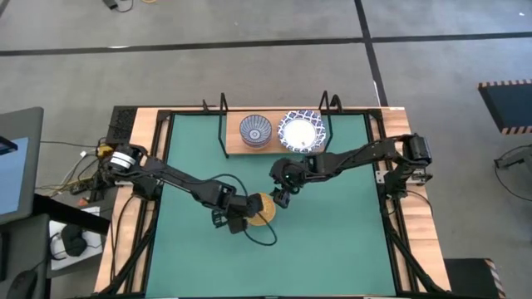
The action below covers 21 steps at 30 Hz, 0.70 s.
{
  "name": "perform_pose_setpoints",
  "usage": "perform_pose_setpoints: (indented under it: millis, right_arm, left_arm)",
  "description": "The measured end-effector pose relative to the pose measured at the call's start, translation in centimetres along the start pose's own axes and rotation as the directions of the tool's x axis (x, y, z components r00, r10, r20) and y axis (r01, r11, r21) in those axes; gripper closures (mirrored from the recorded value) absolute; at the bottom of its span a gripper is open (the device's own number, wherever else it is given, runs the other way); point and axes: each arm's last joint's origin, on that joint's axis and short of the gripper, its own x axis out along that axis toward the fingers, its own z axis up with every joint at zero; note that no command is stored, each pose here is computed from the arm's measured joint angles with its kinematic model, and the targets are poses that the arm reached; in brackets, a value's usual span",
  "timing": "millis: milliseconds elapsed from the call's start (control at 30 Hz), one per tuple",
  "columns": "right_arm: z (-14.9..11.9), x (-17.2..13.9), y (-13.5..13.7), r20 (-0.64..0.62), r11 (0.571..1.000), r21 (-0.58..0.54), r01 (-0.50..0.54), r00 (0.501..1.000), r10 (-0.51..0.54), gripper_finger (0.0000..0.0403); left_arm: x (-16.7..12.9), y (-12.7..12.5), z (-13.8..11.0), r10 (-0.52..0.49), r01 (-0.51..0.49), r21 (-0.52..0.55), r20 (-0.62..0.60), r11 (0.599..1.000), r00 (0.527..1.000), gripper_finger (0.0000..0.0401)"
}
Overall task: Place and stack bowls onto a shelf
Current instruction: Stack the yellow patterned bowl on top of the blue striped bowl on the shelf
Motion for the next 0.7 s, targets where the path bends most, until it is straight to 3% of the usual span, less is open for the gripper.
perform_pose_setpoints:
  millis: [200, 467, 700]
  right_arm:
    - [-0.2, 0.1, 0.0, -0.028, 0.999, -0.022, -0.027, 0.999, 0.026, 0.0129]
    - [-0.4, 1.0, 0.3, -0.06, 0.992, -0.024, -0.122, 0.991, 0.12, 0.0129]
    - [-0.9, 3.0, 0.2, -0.075, 0.993, -0.024, -0.119, 0.99, 0.116, 0.0129]
  left_arm:
    - [-0.6, 0.5, 0.2, 0.016, -0.015, -0.075, 0.025, 0.997, 1.0, 0.0334]
    - [-0.9, 0.5, 0.0, 0.043, -0.05, -0.128, -0.058, 0.99, 0.997, 0.0243]
    - [-4.7, -0.6, -0.9, 0.002, -0.035, -0.258, -0.129, 0.966, 0.992, 0.0233]
